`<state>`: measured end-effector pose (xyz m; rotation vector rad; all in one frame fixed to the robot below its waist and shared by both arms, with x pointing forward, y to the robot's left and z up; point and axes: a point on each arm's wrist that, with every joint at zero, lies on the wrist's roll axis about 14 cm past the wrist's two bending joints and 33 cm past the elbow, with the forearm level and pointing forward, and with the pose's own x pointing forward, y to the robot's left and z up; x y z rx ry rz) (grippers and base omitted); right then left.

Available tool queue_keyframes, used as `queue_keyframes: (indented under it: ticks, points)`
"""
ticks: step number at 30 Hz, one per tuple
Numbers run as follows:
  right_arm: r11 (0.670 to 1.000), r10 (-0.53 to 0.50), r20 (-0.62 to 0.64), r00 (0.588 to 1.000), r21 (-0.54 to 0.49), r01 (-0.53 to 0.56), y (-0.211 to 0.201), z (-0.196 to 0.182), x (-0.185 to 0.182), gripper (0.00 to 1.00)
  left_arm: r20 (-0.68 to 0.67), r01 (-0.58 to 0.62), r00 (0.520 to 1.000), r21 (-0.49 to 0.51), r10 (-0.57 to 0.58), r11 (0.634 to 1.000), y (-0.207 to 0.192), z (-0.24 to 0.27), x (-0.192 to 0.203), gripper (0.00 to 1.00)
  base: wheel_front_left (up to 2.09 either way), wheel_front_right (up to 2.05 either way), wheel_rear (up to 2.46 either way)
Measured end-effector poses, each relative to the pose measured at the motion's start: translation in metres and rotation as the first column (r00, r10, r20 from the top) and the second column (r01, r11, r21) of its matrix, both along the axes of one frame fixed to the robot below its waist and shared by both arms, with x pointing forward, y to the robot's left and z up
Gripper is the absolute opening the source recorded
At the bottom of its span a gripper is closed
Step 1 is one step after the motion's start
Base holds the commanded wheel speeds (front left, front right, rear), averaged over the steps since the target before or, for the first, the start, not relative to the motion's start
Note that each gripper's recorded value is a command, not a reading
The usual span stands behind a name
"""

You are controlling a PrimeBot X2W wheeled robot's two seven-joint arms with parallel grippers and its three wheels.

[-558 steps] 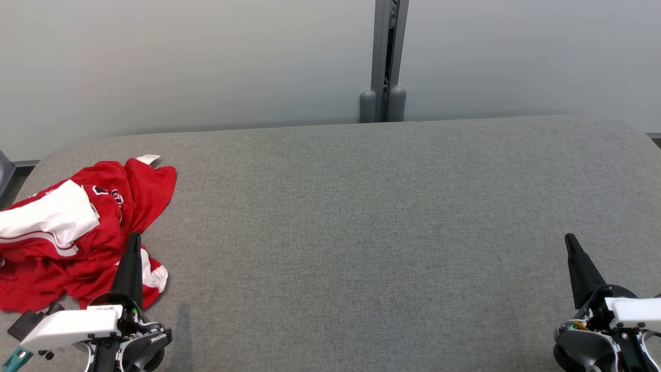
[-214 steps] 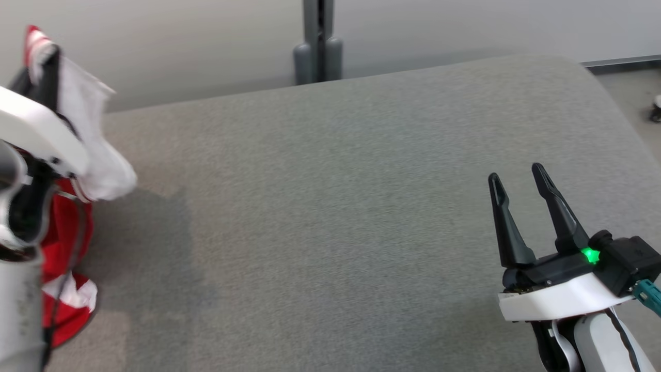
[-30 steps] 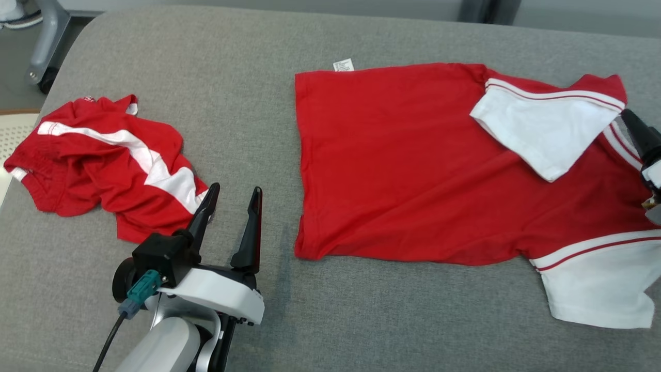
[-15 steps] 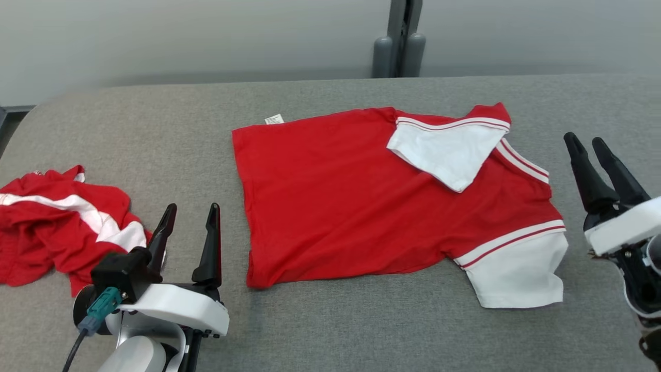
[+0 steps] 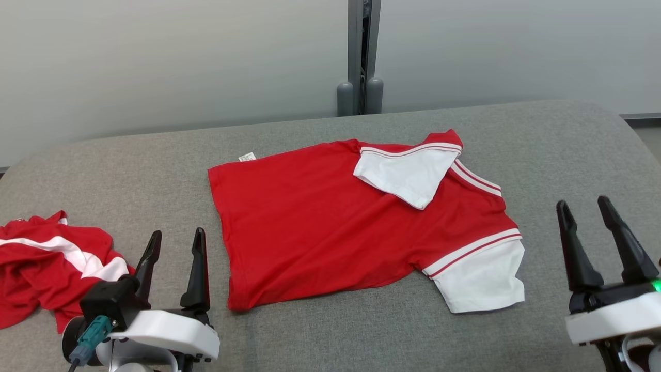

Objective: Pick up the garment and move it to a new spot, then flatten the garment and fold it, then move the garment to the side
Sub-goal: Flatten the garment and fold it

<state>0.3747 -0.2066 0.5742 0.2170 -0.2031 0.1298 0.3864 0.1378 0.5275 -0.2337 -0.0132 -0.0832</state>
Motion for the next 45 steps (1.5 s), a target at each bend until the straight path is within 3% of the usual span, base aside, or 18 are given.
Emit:
queue_keyframes:
  ticks: [5,26,32,36,40,45]
  points:
    - [0.996,-0.059,-0.040,0.997,-0.076,0.056,-0.003,-0.017,-0.019,1.00,-0.002,-0.008,1.000,0.000,0.008,1.000,0.002,-0.002,-0.011,1.00,0.00,0.00,0.00]
    - [0.994,-0.095,-0.081,0.992,-0.068,0.090,-0.005,-0.022,-0.021,1.00,-0.022,-0.024,0.999,-0.006,0.024,1.000,0.007,-0.007,-0.016,1.00,0.00,0.00,0.00]
    - [0.993,-0.113,-0.160,0.981,-0.058,0.104,-0.012,-0.039,-0.022,1.00,-0.136,0.023,0.990,-0.014,-0.025,1.000,-0.002,-0.028,-0.020,1.00,0.00,0.00,0.00]
    - [0.993,-0.111,-0.320,0.941,-0.073,0.093,-0.019,-0.074,-0.024,1.00,-0.261,0.087,0.961,-0.014,-0.087,0.996,-0.013,-0.051,-0.026,1.00,0.00,0.00,0.00]
    - [0.995,-0.092,-0.498,0.862,-0.066,0.068,-0.023,-0.115,-0.027,1.00,-0.380,0.182,0.909,-0.004,-0.170,0.983,-0.029,-0.073,-0.027,1.00,0.00,0.00,0.00]
    - [0.997,-0.068,-0.609,0.790,-0.060,0.039,-0.024,-0.142,-0.023,1.00,-0.486,0.268,0.841,-0.008,-0.237,0.964,-0.043,-0.094,-0.027,1.00,0.00,0.00,0.00]
